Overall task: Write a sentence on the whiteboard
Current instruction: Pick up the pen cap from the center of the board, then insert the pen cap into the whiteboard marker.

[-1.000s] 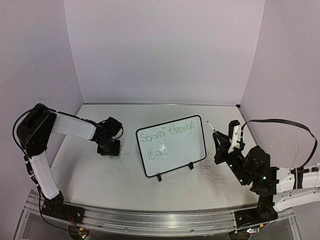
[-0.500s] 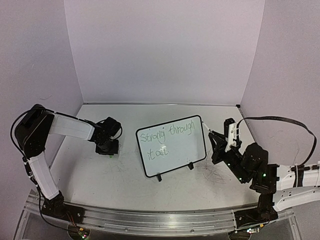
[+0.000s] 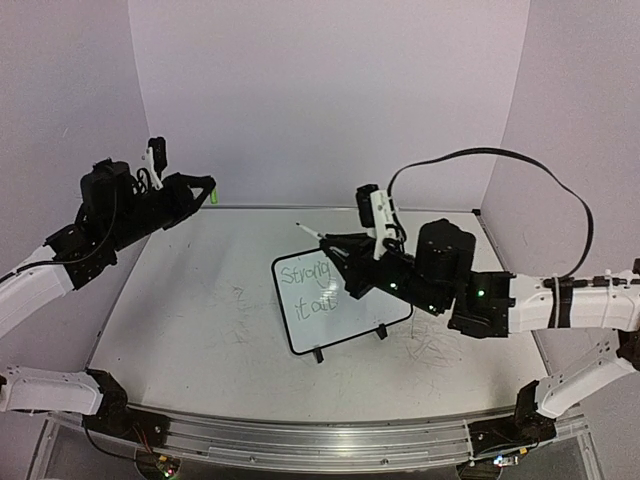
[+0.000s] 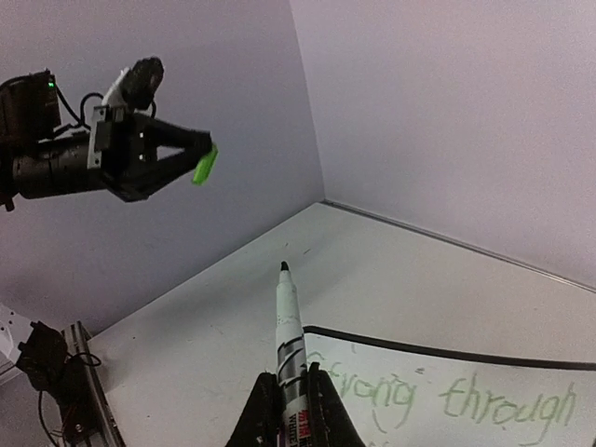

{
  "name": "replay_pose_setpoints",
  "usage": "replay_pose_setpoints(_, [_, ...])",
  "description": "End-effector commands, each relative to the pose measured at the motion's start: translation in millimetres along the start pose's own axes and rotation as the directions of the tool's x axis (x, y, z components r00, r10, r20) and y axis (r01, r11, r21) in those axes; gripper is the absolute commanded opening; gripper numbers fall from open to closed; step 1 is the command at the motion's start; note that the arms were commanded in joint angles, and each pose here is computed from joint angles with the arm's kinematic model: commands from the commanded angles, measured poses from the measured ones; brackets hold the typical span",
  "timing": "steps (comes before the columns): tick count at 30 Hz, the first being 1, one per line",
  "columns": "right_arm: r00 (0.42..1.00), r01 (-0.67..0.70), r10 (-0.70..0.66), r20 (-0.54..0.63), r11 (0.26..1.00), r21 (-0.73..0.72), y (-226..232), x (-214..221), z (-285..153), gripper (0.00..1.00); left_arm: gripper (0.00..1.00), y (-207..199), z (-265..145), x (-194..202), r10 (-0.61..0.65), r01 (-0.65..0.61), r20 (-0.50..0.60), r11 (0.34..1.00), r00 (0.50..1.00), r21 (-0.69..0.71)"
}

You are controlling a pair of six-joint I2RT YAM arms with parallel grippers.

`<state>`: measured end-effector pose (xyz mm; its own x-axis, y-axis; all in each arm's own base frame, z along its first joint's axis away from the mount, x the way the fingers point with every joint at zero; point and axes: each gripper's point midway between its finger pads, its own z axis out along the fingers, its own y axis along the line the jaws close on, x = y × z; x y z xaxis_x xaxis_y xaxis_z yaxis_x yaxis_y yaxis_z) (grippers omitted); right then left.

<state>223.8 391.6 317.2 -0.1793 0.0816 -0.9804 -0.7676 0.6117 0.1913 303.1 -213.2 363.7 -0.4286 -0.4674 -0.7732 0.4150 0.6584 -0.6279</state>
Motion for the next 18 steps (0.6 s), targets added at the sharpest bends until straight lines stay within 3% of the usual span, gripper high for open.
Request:
replay_pose_setpoints(1, [0.996, -0.076, 0.084, 0.04, 0.982, -0.173, 51.7, -26.2, 27.8, 0.0, 0.0, -70.1, -9.0, -23.3, -0.118, 0.105, 0.017, 0.93, 0.993, 0.352])
replay_pose_setpoints(6, [0.985, -0.131, 0.156, 0.078, 0.956, -0.263, 80.1, -42.8, 52.9, 0.0, 0.0, -92.4, -26.6, -41.1, -0.171, 0.125, 0.059, 0.876, 0.983, 0.466])
replay_pose_setpoints(18, [0.953, -0.164, 0.216, 0.213, 0.958, -0.237, 87.3, -74.1, 68.7, 0.0, 0.0, -89.5, -42.6, -47.3, -0.284, 0.202, 0.088, 0.835, 0.955, 0.511])
